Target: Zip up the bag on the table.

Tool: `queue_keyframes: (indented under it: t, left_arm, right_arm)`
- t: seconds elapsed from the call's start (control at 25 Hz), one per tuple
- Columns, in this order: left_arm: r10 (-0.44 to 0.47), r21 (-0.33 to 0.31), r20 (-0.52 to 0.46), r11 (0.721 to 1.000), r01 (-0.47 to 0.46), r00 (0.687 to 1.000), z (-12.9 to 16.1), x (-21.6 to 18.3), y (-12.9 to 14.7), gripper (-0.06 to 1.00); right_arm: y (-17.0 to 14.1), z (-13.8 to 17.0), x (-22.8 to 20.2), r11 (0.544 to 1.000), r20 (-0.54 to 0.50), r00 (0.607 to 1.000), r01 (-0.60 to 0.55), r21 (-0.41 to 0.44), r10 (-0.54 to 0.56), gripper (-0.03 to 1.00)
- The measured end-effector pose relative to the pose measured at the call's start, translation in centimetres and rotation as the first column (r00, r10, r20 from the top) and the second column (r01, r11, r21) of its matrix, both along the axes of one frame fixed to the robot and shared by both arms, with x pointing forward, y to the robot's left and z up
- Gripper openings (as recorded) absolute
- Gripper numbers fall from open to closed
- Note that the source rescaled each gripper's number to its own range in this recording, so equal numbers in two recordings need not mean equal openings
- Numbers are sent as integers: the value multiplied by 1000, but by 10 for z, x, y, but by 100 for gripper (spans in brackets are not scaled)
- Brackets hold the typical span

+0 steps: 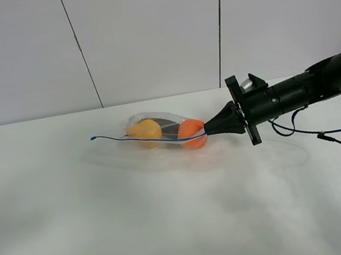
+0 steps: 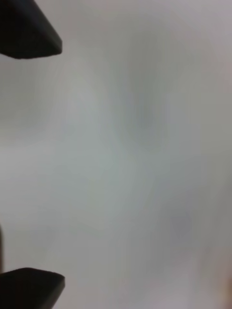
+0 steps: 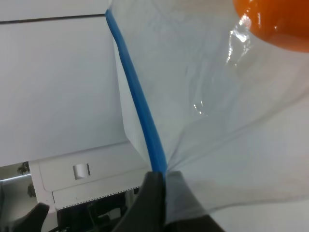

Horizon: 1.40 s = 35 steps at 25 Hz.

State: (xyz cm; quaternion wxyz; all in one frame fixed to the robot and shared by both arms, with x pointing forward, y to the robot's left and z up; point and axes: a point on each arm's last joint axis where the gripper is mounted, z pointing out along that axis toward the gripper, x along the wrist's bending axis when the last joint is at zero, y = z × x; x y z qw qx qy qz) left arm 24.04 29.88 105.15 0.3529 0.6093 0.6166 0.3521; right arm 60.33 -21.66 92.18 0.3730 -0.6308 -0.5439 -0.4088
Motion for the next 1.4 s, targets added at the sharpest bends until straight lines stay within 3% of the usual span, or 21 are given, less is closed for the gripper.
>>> queue_keyframes:
  t: [0.12, 0.28, 0.32, 0.36, 0.44, 0.52, 0.64, 0.8, 0.92, 1.0, 1.08, 1.4]
  left_arm:
    - [-1, 1, 46, 1000, 0, 999, 0, -7, 0, 100]
    - [-1, 1, 50, 1000, 0, 999, 0, -8, 0, 100]
    - [-1, 1, 50, 1000, 0, 999, 0, -8, 0, 100]
    - [-1, 1, 50, 1000, 0, 999, 0, -8, 0, 100]
    - [-1, 1, 50, 1000, 0, 999, 0, -8, 0, 100]
    - [-1, 1, 49, 1000, 0, 999, 0, -8, 0, 100]
    - [-1, 1, 49, 1000, 0, 999, 0, -8, 0, 100]
    - [-1, 1, 49, 1000, 0, 999, 0, -8, 0, 100]
    - [-1, 1, 49, 1000, 0, 999, 0, -8, 0, 100]
    - [-1, 1, 49, 1000, 0, 999, 0, -8, 0, 100]
    - [-1, 1, 49, 1000, 0, 999, 0, -8, 0, 100]
    - [-1, 1, 49, 1000, 0, 999, 0, -8, 0, 100]
  right_arm:
    - [0, 0, 0, 1000, -11, 1000, 4, 2, -4, 19]
    - [0, -1, -1, 1000, -25, 1000, -3, -6, 3, 75]
    - [-1, -1, -1, 1000, -24, 1000, -8, -11, 8, 85]
    - [-1, -1, -1, 1000, -24, 1000, -8, -11, 8, 85]
    - [-2, 2, 1, 997, -4, 999, -50, -54, 50, 95]
    - [-6, 13, 7, 985, 22, 994, -101, -138, 105, 98]
    - [-16, 38, 21, 920, 58, 982, -148, -364, 181, 99]
    - [-35, 67, 38, 717, 60, 973, -123, -686, 224, 100]
    - [-48, 82, 47, 547, 55, 976, -71, -834, 210, 100]
    - [-54, 89, 49, 480, 45, 979, -58, -875, 201, 100]
    - [-61, 92, 49, 442, 38, 980, -53, -895, 193, 100]
    - [-78, 106, 33, 416, 41, 987, -27, -909, 155, 100]
